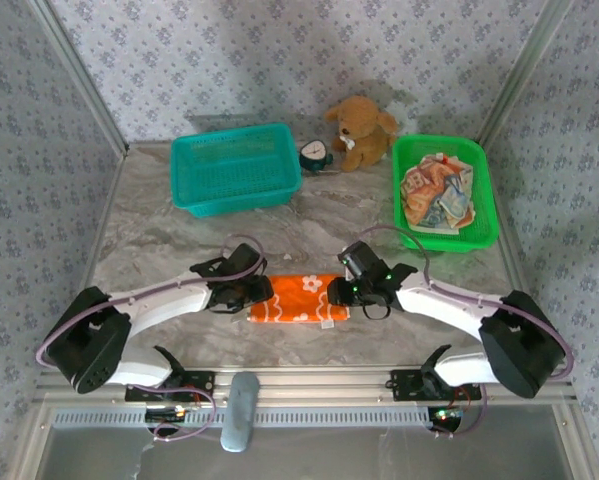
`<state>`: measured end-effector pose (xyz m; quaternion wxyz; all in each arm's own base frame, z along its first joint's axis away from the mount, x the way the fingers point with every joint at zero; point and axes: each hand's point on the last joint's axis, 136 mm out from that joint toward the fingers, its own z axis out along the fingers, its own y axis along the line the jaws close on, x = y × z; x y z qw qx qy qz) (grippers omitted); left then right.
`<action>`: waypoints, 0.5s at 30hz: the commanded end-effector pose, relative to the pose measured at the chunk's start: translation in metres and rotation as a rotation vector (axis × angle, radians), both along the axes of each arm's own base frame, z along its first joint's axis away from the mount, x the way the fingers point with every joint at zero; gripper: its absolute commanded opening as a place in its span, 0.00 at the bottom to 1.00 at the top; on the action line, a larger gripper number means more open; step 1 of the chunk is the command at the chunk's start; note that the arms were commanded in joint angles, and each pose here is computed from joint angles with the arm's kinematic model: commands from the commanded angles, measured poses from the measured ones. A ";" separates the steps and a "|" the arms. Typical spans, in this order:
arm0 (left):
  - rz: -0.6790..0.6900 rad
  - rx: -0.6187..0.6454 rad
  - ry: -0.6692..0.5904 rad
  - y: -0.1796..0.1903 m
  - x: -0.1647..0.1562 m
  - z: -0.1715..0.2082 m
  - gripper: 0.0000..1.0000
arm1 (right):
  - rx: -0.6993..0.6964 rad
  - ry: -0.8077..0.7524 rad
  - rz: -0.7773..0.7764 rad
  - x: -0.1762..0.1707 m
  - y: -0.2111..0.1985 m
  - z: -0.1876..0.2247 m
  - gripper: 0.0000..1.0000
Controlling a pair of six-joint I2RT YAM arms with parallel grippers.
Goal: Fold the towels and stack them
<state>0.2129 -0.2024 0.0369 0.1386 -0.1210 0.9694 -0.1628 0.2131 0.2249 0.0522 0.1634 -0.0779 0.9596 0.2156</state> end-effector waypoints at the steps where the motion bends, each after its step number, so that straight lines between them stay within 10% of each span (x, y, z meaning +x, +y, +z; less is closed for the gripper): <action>1: -0.003 0.002 0.027 -0.004 -0.006 -0.008 0.55 | -0.013 -0.021 0.034 0.003 0.005 -0.005 0.34; 15: -0.006 0.198 0.090 0.013 -0.025 -0.050 0.41 | -0.018 -0.008 0.015 0.001 -0.005 -0.009 0.34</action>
